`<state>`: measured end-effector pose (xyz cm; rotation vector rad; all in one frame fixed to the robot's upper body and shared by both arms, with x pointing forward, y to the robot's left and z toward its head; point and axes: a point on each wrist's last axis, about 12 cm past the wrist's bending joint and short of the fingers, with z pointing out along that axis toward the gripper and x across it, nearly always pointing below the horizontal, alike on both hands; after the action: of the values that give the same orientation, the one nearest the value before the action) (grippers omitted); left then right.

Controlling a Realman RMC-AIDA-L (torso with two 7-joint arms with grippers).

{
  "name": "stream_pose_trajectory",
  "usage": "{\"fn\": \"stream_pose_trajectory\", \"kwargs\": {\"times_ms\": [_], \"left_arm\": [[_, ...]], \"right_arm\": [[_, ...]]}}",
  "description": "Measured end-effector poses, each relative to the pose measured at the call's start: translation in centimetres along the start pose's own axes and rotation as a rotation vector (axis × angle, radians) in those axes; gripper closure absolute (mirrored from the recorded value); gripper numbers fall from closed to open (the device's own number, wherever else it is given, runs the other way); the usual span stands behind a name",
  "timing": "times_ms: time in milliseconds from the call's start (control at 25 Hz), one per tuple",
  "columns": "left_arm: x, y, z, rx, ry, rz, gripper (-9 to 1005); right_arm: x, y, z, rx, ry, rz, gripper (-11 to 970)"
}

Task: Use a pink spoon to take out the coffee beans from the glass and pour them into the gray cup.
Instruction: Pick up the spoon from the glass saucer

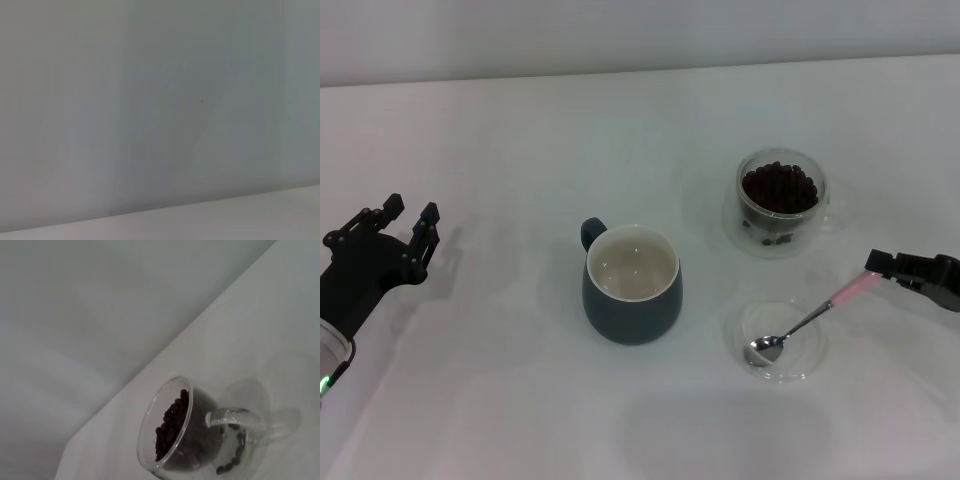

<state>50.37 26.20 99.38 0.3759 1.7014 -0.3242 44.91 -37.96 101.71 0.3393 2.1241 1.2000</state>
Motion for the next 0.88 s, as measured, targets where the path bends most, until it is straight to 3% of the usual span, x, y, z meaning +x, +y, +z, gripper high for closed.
{"fn": "stream_pose_trajectory", "kwargs": {"times_ms": [400,880], "left_arm": [[0.2,0.1,-0.2,-0.01,0.007,-0.002,578],[0.2,0.3,-0.2,-0.021,0.006,-0.007,577]], "right_arm": [[-0.9,0.6,-0.9,-0.058,-0.053,-0.008,807],[-3.9,2.3,-2.6,-0.15,-0.176,-0.105,813]]}}
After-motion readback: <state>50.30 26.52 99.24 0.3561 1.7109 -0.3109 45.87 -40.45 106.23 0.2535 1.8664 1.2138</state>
